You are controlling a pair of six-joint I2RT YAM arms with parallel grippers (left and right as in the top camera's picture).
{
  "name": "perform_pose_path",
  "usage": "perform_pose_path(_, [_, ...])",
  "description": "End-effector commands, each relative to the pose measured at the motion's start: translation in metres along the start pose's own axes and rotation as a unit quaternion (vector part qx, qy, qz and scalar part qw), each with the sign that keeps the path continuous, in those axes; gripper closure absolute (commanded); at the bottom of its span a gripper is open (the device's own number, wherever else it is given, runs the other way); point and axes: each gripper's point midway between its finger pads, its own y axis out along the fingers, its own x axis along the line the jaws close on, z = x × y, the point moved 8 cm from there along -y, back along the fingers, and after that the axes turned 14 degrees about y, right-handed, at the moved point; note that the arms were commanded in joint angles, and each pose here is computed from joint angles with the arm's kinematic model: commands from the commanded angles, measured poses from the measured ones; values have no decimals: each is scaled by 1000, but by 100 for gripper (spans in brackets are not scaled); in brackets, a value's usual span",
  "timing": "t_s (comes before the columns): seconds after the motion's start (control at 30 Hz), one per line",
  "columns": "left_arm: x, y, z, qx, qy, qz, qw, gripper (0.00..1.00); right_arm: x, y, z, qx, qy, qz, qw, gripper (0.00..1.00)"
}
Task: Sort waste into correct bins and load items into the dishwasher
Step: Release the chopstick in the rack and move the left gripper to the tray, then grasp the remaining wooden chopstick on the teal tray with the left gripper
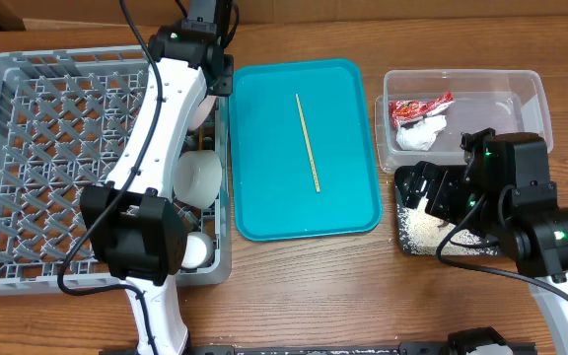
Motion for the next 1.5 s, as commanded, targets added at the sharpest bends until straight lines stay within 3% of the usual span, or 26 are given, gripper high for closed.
perform_pose_path(0.0, [-10,-32,-13,-38,11,3,999,44,4,-6,-4,-13,-4,-7,1000,0])
perform_pose_path(0.2, [-62,-74,-18,-68,45,46,996,44,4,-6,-4,-13,-4,-7,1000,0])
perform_pose_path(0.37, [-118,-73,-7,-53,75,98,991,44,4,-6,-4,-13,-4,-7,1000,0])
perform_pose_path(0.53, [-173,-33,15,22,31,133,990,45,4,-6,-4,-13,-4,-7,1000,0])
perform_pose_path(0.73, [-216,26,37,99,-25,119,988,50,4,-6,-4,-13,-4,-7,1000,0])
perform_pose_path(1.07, [-238,61,47,130,-50,132,981,57,4,-6,-4,-13,-4,-7,1000,0])
perform_pose_path(1.33, [-243,72,52,141,-63,130,979,79,4,-6,-4,-13,-4,-7,1000,0])
perform_pose_path(1.47, [-249,86,61,161,-58,129,977,96,4,-6,-4,-13,-4,-7,1000,0])
